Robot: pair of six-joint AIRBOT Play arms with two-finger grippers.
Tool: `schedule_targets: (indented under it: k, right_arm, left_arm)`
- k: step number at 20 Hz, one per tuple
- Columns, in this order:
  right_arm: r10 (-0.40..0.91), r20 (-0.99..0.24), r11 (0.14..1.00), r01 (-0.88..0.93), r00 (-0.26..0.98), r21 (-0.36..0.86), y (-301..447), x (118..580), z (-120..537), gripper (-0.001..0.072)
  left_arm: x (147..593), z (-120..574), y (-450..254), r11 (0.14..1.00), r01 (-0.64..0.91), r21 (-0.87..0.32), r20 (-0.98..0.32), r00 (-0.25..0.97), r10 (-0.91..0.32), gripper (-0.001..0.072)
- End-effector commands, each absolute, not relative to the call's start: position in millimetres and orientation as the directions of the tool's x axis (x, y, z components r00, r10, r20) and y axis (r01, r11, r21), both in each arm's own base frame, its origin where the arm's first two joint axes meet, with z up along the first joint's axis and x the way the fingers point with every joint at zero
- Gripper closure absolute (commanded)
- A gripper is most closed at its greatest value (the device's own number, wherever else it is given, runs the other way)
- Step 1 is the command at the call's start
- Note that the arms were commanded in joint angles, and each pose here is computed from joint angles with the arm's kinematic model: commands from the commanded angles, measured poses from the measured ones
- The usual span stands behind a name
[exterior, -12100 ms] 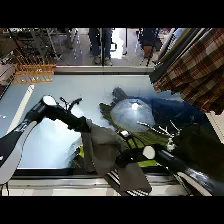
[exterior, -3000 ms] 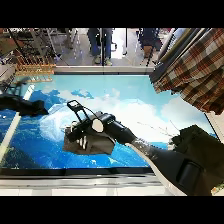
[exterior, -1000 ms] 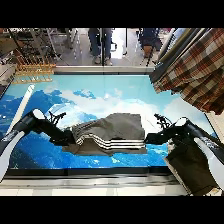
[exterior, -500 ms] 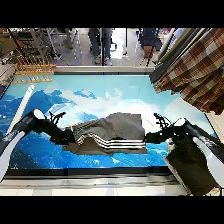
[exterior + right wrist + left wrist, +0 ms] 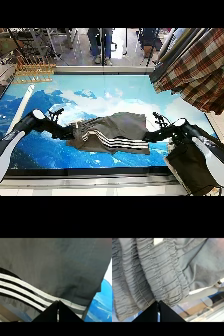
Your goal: Fold the clothes and pants, and hang the long-sleeved shirts on hangers.
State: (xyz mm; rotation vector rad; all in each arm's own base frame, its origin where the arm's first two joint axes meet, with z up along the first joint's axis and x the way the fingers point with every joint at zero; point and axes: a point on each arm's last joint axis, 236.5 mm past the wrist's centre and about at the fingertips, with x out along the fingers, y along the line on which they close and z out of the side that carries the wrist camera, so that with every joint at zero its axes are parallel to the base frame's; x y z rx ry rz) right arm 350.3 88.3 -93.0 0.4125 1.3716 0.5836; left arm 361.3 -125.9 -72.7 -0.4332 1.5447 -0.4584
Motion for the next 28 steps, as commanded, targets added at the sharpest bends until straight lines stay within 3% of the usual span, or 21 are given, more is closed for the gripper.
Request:
schedule_targets:
  k: [1, 4, 6, 7, 8, 9, 10, 18, 28]
  right_arm:
    - [0.608, -0.790, 0.791, -0.150, 0.080, 0.593, 88.1, 347.4, -93.4, 0.0699]
    - [0.583, -0.811, 0.807, -0.156, 0.052, 0.570, 82.3, 340.8, -98.0, 0.0697]
    - [0.594, -0.804, 0.797, -0.154, 0.031, 0.584, 84.8, 335.8, -96.3, 0.0679]
    - [0.601, -0.799, 0.792, -0.149, 0.011, 0.593, 86.1, 331.1, -95.2, 0.0528]
    - [0.605, -0.796, 0.787, -0.148, -0.006, 0.599, 86.3, 326.7, -94.0, 0.0389]
    - [0.614, -0.789, 0.780, -0.136, -0.021, 0.611, 85.9, 322.6, -92.2, 0.0350]
    - [0.622, -0.782, 0.775, -0.116, -0.032, 0.621, 83.7, 319.2, -90.6, 0.0350]
    - [0.634, -0.772, 0.769, -0.068, -0.044, 0.635, 78.0, 314.6, -88.3, 0.0350]
    - [0.635, -0.771, 0.768, -0.069, -0.047, 0.636, 78.2, 314.1, -88.2, 0.0350]
  left_arm:
    - [366.5, -74.8, -112.3, 0.854, 0.020, -0.519, -0.855, -0.008, -0.519, 0.0699]
    - [366.2, -60.5, -97.7, 0.840, -0.008, -0.543, -0.839, -0.024, -0.543, 0.0698]
    - [348.3, -53.4, -96.7, 0.830, -0.022, -0.558, -0.824, -0.103, -0.557, 0.0684]
    - [334.8, -52.7, -94.8, 0.835, -0.075, -0.545, -0.820, -0.158, -0.550, 0.0678]
    - [325.9, -52.0, -94.2, 0.837, -0.102, -0.538, -0.815, -0.191, -0.547, 0.0591]
    - [323.9, -52.0, -95.0, 0.836, -0.106, -0.539, -0.816, -0.183, -0.549, 0.0379]
    - [322.5, -52.7, -95.1, 0.837, -0.125, -0.533, -0.820, -0.167, -0.547, 0.0273]
    - [358.9, -66.9, -115.9, 0.739, -0.250, -0.625, -0.776, 0.104, -0.622, 0.0267]
    - [340.1, -79.8, -125.1, 0.779, -0.212, -0.589, -0.799, 0.008, -0.602, 0.0267]
